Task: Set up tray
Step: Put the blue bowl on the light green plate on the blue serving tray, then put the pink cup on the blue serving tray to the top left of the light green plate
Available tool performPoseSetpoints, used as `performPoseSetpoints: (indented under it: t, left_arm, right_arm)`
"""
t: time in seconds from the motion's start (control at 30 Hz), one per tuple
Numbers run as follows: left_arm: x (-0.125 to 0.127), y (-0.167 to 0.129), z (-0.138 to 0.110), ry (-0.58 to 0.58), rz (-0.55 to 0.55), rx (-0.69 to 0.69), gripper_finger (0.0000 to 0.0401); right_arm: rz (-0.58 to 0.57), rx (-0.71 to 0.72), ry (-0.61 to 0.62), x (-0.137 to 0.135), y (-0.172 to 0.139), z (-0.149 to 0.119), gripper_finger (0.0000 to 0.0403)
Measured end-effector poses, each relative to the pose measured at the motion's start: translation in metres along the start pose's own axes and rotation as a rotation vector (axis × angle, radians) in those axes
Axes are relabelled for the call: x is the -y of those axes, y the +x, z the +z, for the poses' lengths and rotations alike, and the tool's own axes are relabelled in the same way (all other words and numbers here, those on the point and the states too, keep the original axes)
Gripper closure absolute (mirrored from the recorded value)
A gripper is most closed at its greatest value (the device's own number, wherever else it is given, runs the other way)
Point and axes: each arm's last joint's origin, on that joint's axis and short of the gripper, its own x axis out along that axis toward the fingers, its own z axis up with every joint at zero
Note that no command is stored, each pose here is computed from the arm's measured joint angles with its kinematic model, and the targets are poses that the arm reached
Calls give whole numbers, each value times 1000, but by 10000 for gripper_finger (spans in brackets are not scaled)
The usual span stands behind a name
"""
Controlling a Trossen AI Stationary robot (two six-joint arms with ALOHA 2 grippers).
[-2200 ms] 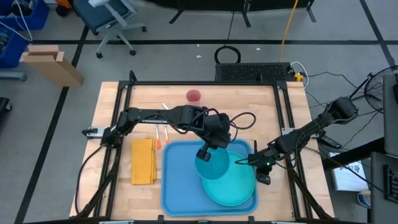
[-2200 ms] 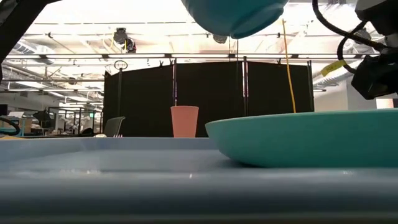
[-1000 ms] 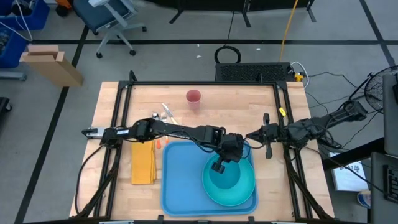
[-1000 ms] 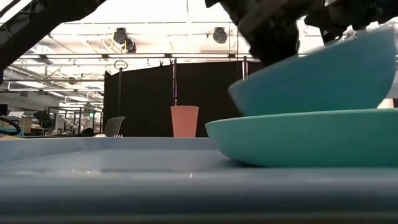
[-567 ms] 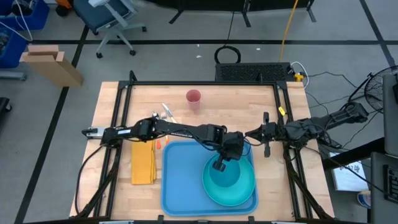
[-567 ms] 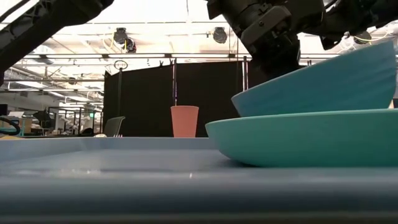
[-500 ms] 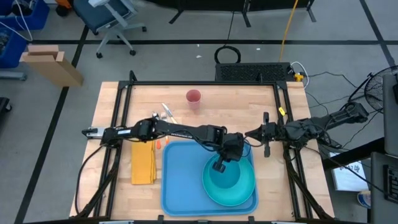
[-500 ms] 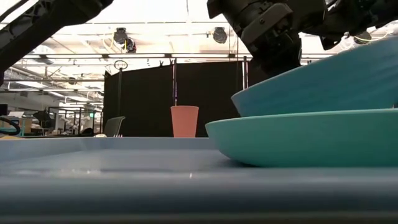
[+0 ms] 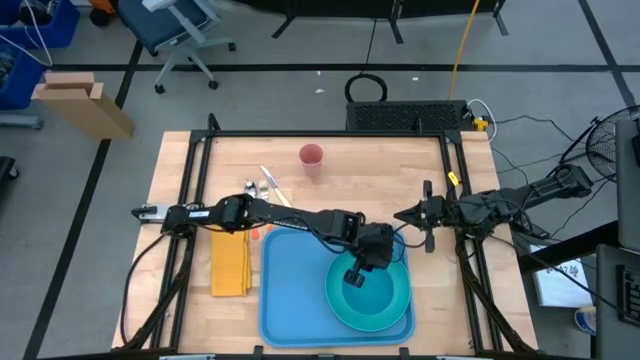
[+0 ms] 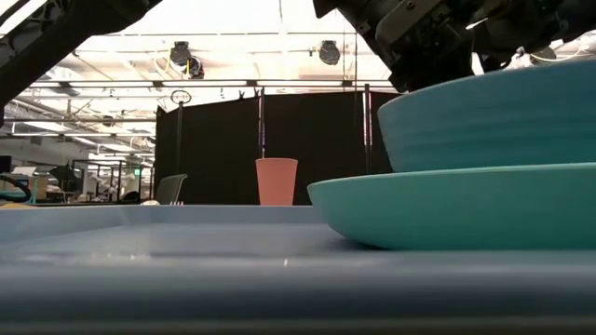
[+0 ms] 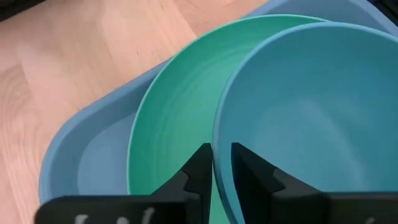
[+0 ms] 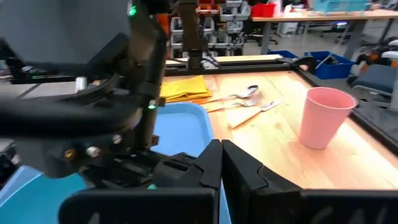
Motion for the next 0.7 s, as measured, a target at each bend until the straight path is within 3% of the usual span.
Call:
performPoseSetpoints:
  t: [0.27, 0.37, 0.47, 0.57, 0.7]
  left_arm:
    - [-8, -7, -1, 9, 58, -16, 304]
    - [-8, -29, 7, 45, 115, -16, 290]
    - [-3, -73, 20, 110, 134, 3, 283]
    - [9, -126, 28, 100, 148, 13, 288]
    - [30, -186, 23, 65, 137, -32, 339]
  right_arm:
    - [27, -4, 7, -1, 0, 0, 403]
    - [27, -16, 3, -1, 0, -1, 403]
    - [25, -27, -10, 0, -1, -2, 403]
    - [40, -53, -37, 0, -2, -5, 403]
    - [61, -65, -51, -2, -4, -6, 403]
